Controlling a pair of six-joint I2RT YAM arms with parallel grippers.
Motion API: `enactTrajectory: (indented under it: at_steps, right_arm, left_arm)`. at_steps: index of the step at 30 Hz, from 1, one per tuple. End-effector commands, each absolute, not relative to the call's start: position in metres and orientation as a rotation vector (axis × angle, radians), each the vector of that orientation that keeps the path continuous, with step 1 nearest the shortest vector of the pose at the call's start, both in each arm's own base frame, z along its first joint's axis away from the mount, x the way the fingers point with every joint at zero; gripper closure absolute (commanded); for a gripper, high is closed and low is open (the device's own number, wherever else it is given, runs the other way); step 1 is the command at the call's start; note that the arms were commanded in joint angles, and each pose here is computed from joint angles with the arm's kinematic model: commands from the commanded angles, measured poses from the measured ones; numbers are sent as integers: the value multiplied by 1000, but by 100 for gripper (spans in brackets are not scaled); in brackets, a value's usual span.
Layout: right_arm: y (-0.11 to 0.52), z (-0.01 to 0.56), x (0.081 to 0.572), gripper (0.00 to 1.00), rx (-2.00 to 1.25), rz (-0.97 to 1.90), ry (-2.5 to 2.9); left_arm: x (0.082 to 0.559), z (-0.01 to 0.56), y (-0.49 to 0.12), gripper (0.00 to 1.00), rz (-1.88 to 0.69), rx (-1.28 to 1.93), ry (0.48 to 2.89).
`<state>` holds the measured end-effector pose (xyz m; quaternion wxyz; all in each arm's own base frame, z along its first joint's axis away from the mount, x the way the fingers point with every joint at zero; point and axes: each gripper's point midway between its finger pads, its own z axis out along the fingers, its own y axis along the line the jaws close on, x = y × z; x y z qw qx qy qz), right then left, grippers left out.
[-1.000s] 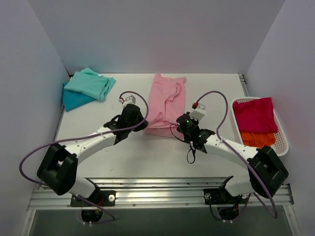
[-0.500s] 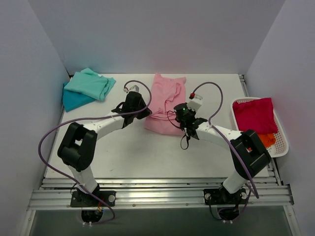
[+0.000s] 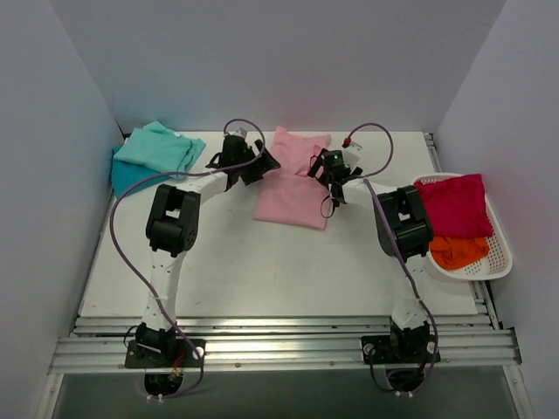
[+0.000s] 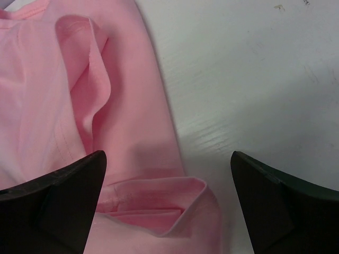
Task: Fold and stack the t-shirts
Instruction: Fold the folded rectangular tshirt in 1/3 of the way, then grab one side of the 2/3 rectangular tshirt with both arms
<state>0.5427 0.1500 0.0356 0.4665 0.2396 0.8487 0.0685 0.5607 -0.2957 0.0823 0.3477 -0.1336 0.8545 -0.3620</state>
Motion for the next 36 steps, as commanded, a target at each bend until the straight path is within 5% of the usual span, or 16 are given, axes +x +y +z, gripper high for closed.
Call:
enactTrajectory:
  at_steps: [1, 15, 26, 36]
  right_arm:
    - [161, 88, 559, 0, 526, 241, 2003]
    - [101, 152, 448, 0, 682, 245, 1833]
    - [141, 91, 352, 5, 652, 504, 1927]
    - [189, 38, 354, 12, 606, 603, 2044]
  left_arm:
    - [575, 101, -288, 7, -1023, -325, 2177]
    - [519, 133, -207, 4, -765, -522, 2076]
    - [436, 67, -227, 5, -870, -605, 2154]
    - [426, 53, -266, 7, -961, -570, 2203]
